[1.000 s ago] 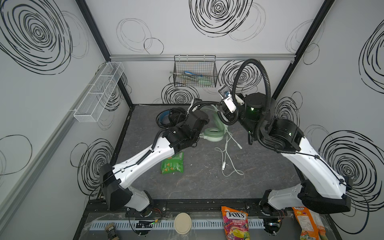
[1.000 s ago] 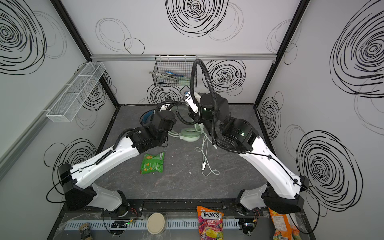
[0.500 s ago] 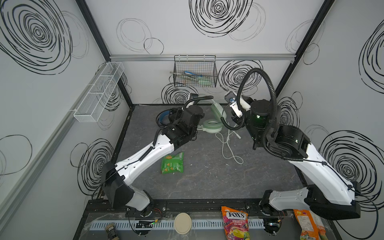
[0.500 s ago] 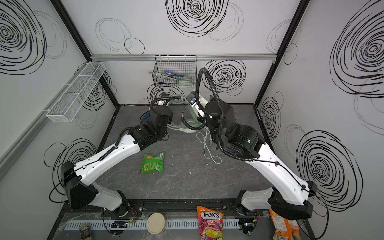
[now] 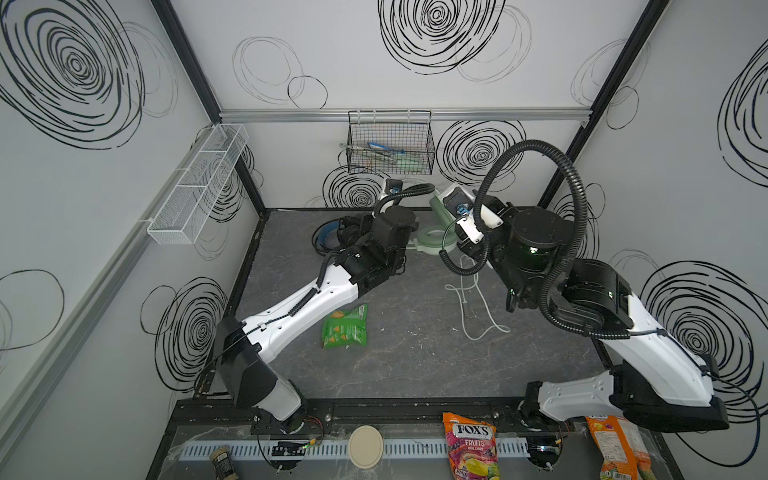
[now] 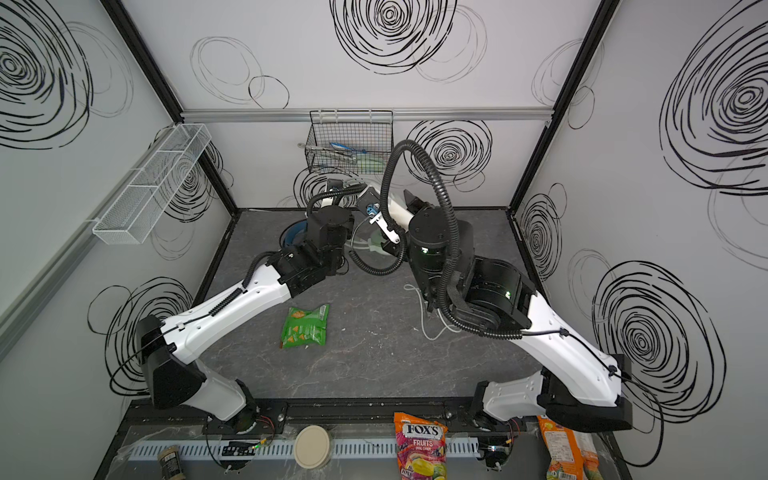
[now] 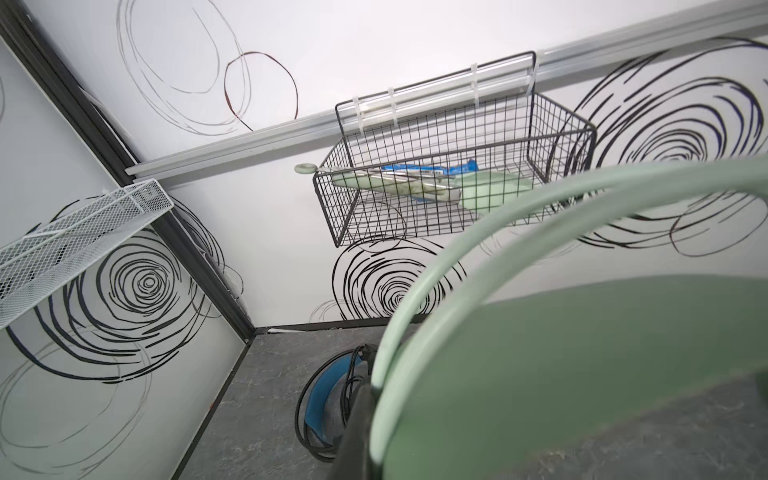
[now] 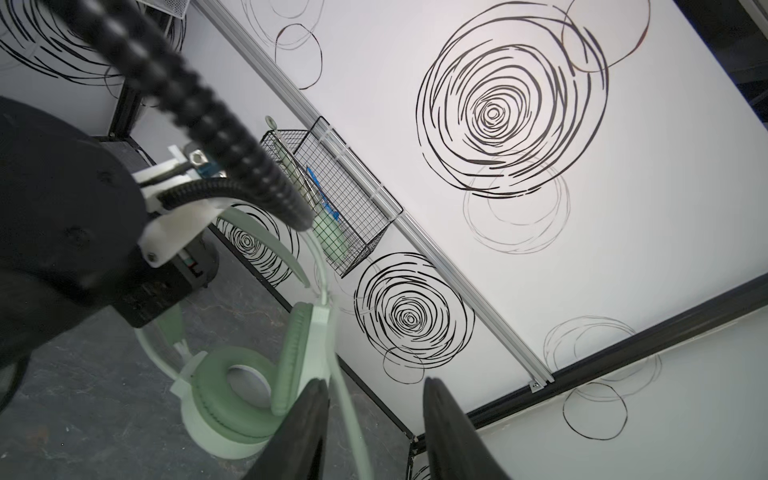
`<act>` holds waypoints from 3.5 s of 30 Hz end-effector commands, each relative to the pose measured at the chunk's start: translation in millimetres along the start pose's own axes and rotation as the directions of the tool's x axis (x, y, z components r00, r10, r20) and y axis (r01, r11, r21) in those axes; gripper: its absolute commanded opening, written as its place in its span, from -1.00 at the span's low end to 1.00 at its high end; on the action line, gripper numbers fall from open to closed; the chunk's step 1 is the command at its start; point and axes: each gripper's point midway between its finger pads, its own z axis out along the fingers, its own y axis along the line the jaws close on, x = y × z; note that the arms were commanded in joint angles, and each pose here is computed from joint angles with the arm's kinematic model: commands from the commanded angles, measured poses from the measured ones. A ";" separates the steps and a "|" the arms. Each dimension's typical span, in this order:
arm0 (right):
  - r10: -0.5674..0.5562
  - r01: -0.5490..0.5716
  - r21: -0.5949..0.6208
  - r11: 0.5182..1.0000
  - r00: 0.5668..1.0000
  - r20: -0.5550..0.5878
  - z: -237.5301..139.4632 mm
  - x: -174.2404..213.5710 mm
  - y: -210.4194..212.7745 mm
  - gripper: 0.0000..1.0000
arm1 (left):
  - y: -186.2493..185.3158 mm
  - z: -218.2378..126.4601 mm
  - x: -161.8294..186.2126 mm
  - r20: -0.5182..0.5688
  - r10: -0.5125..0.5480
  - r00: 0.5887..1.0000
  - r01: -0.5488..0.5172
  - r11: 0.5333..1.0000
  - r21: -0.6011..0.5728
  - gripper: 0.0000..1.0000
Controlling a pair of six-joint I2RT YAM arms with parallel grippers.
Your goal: Wrap the headphones
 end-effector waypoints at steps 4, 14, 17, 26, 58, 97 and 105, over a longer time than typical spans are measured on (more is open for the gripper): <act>0.008 0.006 0.151 0.988 0.996 -0.092 -8.7 16.7 -26.7 -0.99 | 34.1 0.0 -52.5 0.143 -0.226 0.964 0.241 0.966 -0.097 -1.00; -0.153 0.206 0.330 0.921 0.972 -0.179 -10.0 30.0 -65.4 -0.98 | 51.1 1.4 -53.4 0.157 -0.242 0.957 0.259 0.961 -0.096 -1.00; -0.151 0.206 0.337 0.919 0.972 -0.182 -8.6 26.7 -65.8 -0.99 | 50.8 1.3 -54.6 0.162 -0.244 0.956 0.262 0.959 -0.106 -1.00; -0.082 0.102 0.330 0.938 0.994 -0.076 -23.4 3.3 -59.2 -0.99 | 69.9 7.0 -56.2 0.176 -0.248 0.953 0.275 0.950 -0.150 -1.00; 0.271 -0.206 -0.242 0.948 0.923 0.273 -49.5 -34.7 62.8 -0.68 | 60.4 -21.7 -96.2 0.022 -0.644 0.765 0.618 0.743 0.257 -1.00; 0.333 -0.275 -0.232 0.933 0.903 0.272 -68.4 -8.6 31.9 0.14 | 89.5 -49.9 -153.7 0.157 -0.699 0.698 0.589 0.684 0.431 -1.00; 0.597 -0.496 -0.368 0.787 0.763 0.249 -76.9 11.9 51.8 0.31 | 82.4 -41.5 -155.7 -0.019 -0.751 0.660 0.677 0.583 0.450 -1.00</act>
